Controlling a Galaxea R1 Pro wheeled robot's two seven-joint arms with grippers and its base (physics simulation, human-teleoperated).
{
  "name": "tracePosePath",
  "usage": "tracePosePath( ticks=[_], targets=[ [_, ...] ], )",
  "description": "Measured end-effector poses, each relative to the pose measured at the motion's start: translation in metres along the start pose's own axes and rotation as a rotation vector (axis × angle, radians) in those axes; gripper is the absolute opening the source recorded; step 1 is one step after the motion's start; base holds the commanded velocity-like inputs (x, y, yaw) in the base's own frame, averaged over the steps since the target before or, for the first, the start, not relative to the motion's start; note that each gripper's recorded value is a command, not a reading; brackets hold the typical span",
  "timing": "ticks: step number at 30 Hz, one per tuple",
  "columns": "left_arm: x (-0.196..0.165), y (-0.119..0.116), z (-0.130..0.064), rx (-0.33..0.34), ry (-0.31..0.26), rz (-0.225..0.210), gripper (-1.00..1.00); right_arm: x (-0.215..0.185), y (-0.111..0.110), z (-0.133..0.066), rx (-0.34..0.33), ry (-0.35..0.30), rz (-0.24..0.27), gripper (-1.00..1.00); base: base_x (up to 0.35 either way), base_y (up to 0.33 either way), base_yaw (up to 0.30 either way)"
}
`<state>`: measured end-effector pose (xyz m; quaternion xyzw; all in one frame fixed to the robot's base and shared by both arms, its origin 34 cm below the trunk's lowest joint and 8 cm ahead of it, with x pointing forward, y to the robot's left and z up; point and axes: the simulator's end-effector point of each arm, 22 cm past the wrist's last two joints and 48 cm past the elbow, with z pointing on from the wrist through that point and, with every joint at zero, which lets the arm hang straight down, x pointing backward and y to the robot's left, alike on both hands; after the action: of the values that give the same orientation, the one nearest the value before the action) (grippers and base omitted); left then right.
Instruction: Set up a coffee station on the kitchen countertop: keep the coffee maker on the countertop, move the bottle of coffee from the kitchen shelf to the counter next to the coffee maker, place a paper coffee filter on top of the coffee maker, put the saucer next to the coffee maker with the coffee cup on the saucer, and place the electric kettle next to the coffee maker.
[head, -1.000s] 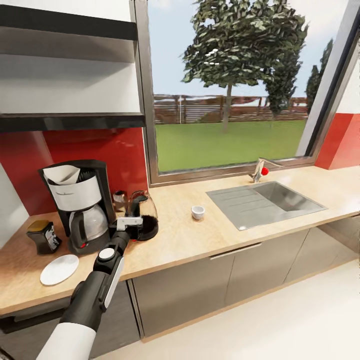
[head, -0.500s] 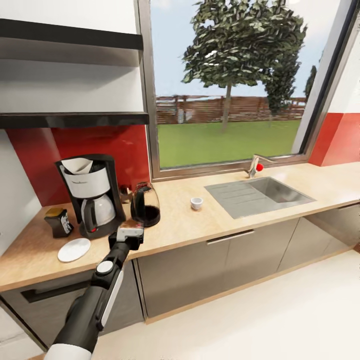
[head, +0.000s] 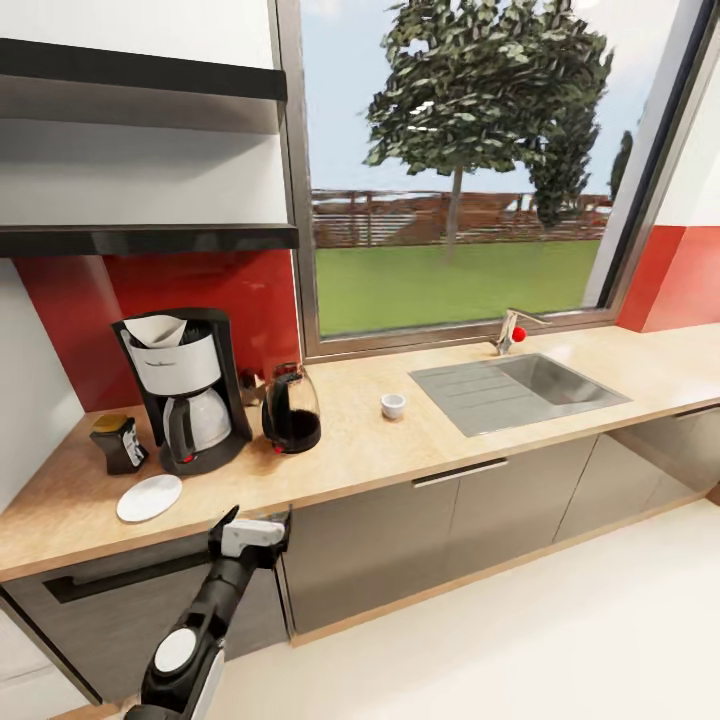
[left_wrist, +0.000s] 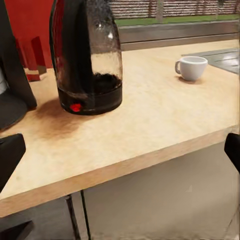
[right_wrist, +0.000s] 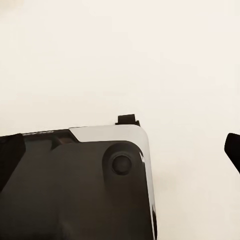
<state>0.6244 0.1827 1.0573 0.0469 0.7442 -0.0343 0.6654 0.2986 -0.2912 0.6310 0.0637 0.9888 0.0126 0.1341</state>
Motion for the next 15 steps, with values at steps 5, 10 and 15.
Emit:
tracePosePath(
  ticks=[5,10,15],
  targets=[
    [0.034,-0.001,-0.028,-0.002,0.042,-0.009,1.0,0.0,0.0,0.0,0.0,0.0,0.0,1.0,0.0,0.0,0.0],
    [0.057,-0.001,-0.062,-0.01,0.019,-0.01,1.0,0.0,0.0,0.0,-0.001,0.0,0.0,1.0,0.0,0.0,0.0],
    [0.127,-0.007,-0.099,-0.003,0.152,-0.017,1.0,0.0,0.0,0.0,-0.001,0.0,0.0,1.0,0.0,0.0,0.0]
  ],
)
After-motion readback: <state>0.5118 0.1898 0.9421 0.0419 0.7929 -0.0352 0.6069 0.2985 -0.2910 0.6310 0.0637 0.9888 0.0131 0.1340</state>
